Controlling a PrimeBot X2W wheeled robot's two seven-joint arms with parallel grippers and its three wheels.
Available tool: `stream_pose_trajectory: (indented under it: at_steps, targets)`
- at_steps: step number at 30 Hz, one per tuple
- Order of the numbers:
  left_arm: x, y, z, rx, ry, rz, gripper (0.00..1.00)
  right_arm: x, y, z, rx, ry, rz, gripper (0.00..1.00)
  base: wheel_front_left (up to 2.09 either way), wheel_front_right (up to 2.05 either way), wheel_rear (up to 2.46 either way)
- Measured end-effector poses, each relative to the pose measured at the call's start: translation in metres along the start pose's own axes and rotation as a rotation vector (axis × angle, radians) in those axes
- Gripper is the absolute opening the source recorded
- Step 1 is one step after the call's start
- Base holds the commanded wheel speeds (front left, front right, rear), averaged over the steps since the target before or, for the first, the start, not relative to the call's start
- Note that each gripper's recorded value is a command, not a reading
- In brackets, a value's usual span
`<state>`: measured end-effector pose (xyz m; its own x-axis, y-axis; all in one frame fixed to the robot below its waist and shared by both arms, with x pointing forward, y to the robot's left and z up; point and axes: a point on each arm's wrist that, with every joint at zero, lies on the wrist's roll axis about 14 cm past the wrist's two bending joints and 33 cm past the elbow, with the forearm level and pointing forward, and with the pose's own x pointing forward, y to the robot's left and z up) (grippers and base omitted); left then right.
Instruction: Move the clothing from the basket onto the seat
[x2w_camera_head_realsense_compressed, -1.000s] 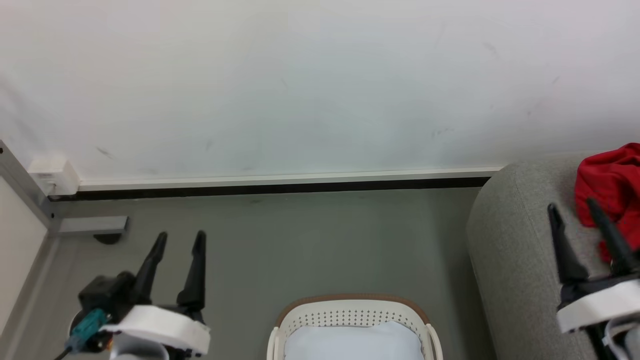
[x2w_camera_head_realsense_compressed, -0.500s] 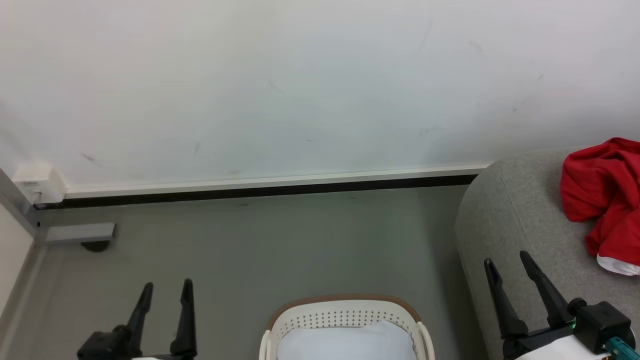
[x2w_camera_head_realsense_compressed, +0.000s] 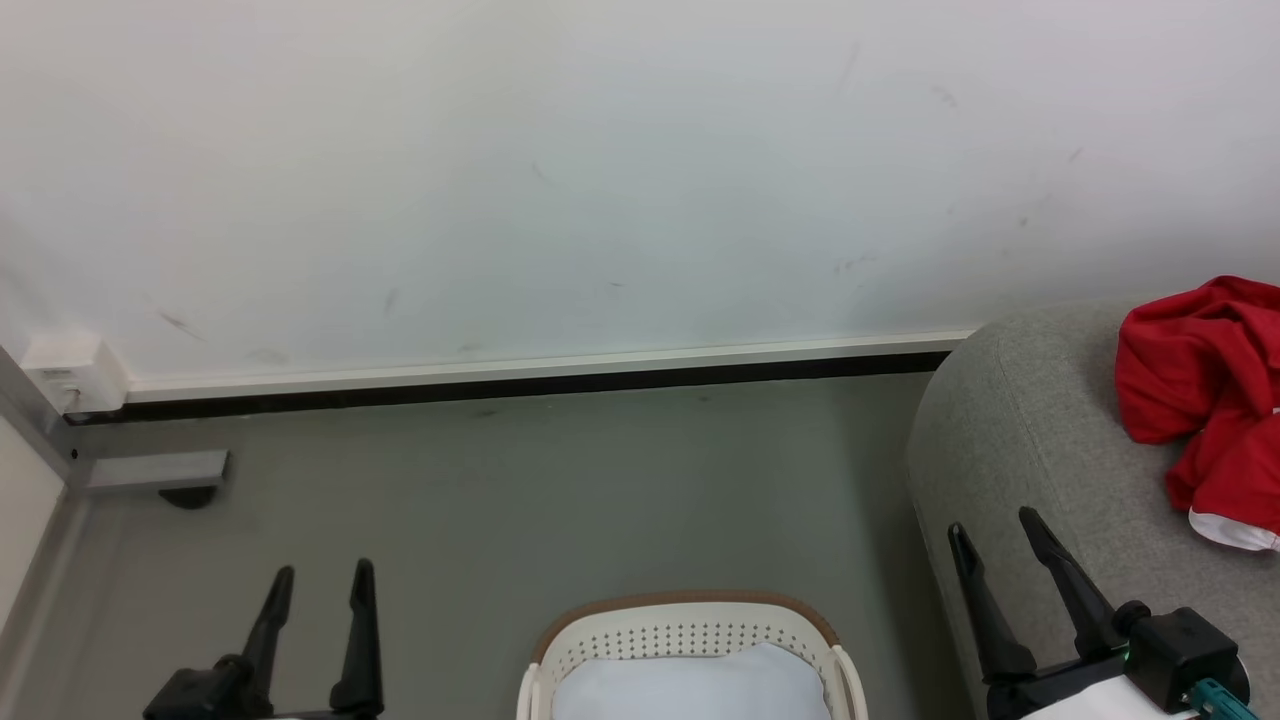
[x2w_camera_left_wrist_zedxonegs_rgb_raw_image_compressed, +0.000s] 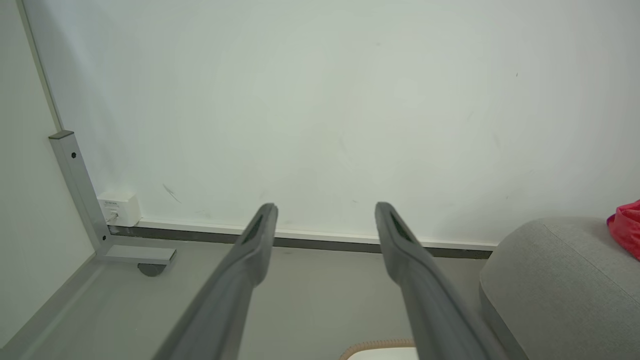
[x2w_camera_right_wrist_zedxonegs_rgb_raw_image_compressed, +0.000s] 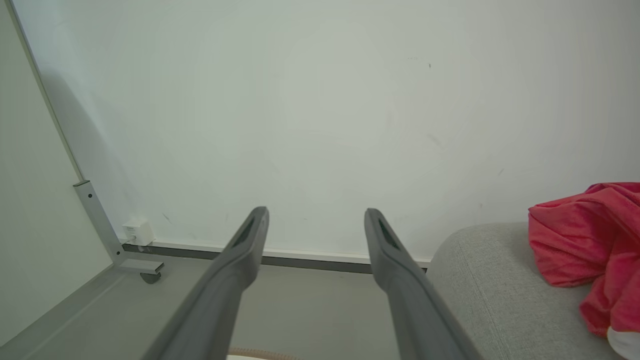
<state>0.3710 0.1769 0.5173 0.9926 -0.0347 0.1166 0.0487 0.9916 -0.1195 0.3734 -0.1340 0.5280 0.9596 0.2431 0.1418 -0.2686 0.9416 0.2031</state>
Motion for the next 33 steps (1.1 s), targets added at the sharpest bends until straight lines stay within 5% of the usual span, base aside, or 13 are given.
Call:
stream_pose_trajectory:
  at_steps: [22, 23, 33]
  targets:
    - [-0.002, 0.0, -0.003, 0.024, 0.01, -0.009, 1.0, 0.0, 0.002, 0.0, -0.003, 0.002, 0.005, 1.0, 0.0, 0.0, 0.0]
    - [-0.002, 0.0, -0.005, 0.022, 0.015, -0.009, 0.0, 0.0, 0.002, -0.001, -0.002, 0.004, 0.005, 0.0, 0.0, 0.0, 0.0]
    - [-0.008, 0.009, -0.026, -0.106, 0.101, 0.047, 0.0, -0.008, -0.008, -0.018, 0.122, 0.059, -0.057, 0.0, 0.0, 0.0, 0.0]
